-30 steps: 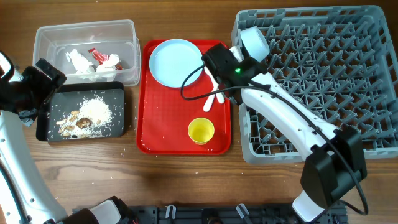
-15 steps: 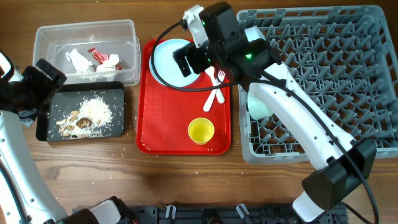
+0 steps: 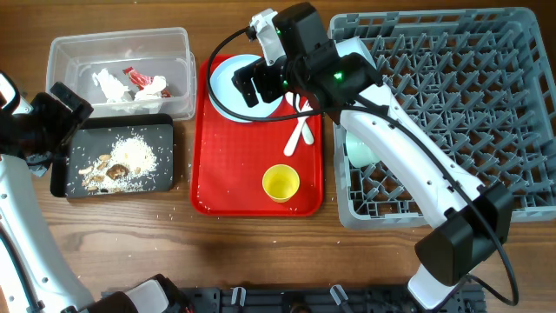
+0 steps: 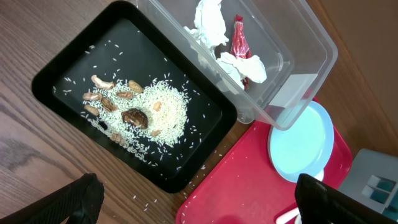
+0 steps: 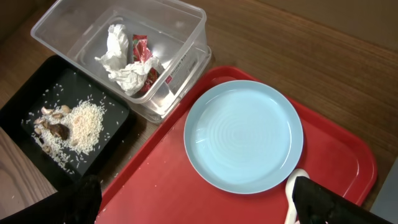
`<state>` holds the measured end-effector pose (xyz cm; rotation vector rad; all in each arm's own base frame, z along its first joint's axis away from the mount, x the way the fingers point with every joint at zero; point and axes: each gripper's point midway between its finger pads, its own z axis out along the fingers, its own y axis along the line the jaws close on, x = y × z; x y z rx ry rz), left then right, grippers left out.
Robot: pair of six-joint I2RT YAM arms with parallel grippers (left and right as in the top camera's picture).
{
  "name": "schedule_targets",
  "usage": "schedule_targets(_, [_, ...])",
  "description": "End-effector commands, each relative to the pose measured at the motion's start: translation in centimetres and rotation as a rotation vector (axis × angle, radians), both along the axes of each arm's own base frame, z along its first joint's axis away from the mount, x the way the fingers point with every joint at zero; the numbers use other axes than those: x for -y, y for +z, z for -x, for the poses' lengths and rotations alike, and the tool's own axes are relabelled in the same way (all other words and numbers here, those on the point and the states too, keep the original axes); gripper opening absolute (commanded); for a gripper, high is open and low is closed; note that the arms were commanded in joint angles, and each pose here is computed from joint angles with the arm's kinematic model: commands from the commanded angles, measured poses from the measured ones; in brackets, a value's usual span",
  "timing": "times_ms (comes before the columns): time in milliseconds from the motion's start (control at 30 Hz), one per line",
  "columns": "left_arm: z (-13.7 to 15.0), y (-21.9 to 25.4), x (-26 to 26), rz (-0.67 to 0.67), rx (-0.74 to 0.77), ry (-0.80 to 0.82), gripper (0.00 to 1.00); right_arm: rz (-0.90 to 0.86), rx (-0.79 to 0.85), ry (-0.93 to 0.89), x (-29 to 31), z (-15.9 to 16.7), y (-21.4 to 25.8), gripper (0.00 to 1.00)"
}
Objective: Sort waste into correct bins and load items into the dishwasher rack
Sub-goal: 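Move right gripper back to the red tray and grasp the blue plate, then lift the blue plate and stand it upright in the rack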
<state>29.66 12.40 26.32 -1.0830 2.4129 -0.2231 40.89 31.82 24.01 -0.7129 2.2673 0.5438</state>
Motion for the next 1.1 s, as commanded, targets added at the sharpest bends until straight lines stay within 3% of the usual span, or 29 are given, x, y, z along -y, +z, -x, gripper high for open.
schedule_targets(0, [0.1,0.8,-0.1,-0.015,0.022,0.009,1.0,-0.013,-0.018,0.008,-0.5,0.0,-0.3,1.0])
schedule_targets(300, [0.1,0.8,-0.1,-0.015,0.022,0.009,1.0,-0.027,-0.016,-0.006,-0.5,-0.3,-0.1,1.0])
schedule_targets(400, [0.1,0.8,-0.1,-0.015,0.022,0.009,1.0,-0.028,-0.032,-0.117,0.2,-1.3,-0.6,0.98])
schedule_targets(600, [0.2,0.8,-0.1,-0.015,0.021,0.009,1.0,0.036,-0.174,-0.358,1.4,-4.1,-8.6,0.92])
schedule_targets(733, [0.1,0.8,-0.1,-0.015,0.022,0.009,1.0,0.105,-0.218,-0.443,2.2,-5.1,-13.5,0.82])
schedule_targets(900, [0.1,0.8,-0.1,-0.015,0.022,0.009,1.0,0.107,-0.387,-0.615,2.6,-4.7,-20.8,0.4])
schedule_targets(1067, [0.1,0.8,-0.1,-0.015,0.022,0.009,1.0,0.125,-0.462,-0.684,3.3,-3.7,-23.2,0.3])
